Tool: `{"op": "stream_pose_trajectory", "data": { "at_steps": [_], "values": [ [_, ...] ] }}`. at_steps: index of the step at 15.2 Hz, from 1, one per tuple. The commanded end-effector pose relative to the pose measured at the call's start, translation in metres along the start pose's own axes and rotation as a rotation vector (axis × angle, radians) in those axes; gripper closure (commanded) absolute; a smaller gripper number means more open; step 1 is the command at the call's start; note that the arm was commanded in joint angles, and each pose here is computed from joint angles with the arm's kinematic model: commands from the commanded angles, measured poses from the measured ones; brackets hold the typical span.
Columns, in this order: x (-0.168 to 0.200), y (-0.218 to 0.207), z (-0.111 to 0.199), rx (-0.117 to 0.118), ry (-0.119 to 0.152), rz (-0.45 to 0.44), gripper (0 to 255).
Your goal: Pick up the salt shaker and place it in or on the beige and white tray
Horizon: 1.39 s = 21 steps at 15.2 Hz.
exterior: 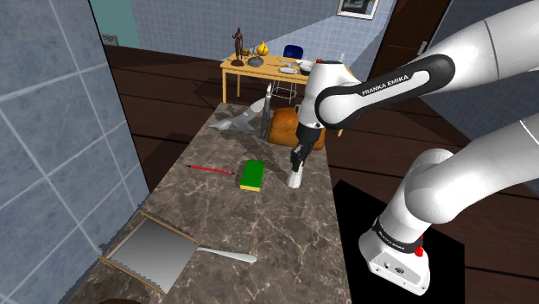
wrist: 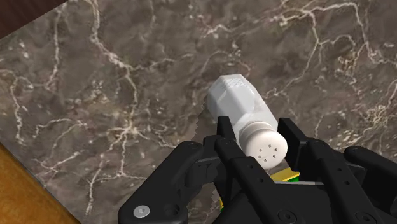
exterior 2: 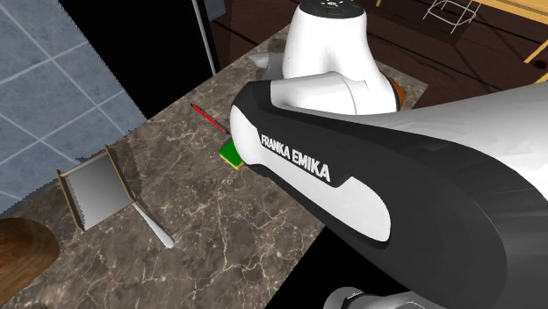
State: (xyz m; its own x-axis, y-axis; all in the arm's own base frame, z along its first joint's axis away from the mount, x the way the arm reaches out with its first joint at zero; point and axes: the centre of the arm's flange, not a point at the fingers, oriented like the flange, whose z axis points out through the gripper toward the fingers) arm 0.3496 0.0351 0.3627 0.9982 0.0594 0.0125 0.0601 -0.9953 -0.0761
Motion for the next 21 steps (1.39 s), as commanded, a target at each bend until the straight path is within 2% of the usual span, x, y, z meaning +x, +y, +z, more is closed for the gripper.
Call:
{"op": "stream_pose_trajectory", "data": {
  "at_steps": [1,7,21],
  "values": [
    [0.000,0.000,0.000,0.000,0.000,0.000,255],
    [0.000,0.000,0.000,0.000,0.000,0.000,255],
    [0.001,-0.006,-0.074,0.000,0.000,0.000,255]
  ]
}}
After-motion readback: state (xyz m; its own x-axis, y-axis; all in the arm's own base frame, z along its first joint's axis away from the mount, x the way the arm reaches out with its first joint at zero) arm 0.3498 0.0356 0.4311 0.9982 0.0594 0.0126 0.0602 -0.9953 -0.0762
